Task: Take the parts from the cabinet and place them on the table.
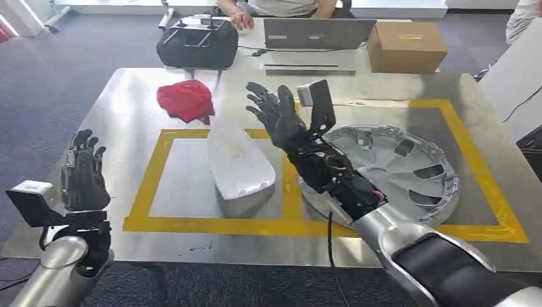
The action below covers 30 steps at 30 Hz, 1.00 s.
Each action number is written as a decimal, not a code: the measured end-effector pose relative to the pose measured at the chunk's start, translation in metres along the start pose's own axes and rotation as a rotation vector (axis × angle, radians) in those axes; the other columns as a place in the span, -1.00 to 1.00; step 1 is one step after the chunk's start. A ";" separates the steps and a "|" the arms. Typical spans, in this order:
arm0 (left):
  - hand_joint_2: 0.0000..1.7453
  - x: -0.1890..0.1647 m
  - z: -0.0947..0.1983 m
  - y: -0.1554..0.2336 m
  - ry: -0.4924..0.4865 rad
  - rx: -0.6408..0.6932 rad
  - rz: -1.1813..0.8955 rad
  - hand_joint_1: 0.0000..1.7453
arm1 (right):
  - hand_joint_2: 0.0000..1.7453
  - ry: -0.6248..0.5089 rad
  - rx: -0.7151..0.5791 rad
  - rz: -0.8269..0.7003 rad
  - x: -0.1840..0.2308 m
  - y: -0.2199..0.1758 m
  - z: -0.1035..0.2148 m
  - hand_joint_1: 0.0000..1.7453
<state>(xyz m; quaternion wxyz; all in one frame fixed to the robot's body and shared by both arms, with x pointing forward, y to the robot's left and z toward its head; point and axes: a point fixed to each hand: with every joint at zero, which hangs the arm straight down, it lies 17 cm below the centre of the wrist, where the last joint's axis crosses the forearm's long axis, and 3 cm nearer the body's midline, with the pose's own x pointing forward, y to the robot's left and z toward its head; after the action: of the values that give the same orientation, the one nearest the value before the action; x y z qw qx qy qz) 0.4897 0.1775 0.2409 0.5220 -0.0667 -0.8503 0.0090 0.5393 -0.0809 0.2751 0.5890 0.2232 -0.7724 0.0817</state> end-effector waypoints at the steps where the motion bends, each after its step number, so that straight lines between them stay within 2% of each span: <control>1: -1.00 -0.001 0.001 0.002 0.003 0.001 -0.004 -1.00 | -1.00 -0.004 -0.004 -0.001 0.004 -0.002 0.005 -1.00; 10: -1.00 0.000 0.006 0.004 0.000 0.011 -0.034 -1.00 | -1.00 -0.086 0.024 0.035 0.043 0.018 0.041 -1.00; 17: -1.00 0.009 0.007 0.000 -0.026 0.004 -0.069 -1.00 | -1.00 -0.083 0.023 0.005 0.040 0.025 0.067 -1.00; 30: -1.00 0.018 0.006 -0.003 -0.051 -0.002 -0.070 -1.00 | -1.00 -0.108 0.047 0.002 0.049 0.034 0.077 -1.00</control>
<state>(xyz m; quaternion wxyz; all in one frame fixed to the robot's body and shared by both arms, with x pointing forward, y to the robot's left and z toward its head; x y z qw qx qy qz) 0.4756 0.1769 0.2546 0.5001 -0.0371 -0.8651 -0.0082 0.4475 -0.0932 0.3039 0.5410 0.2403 -0.8011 0.0884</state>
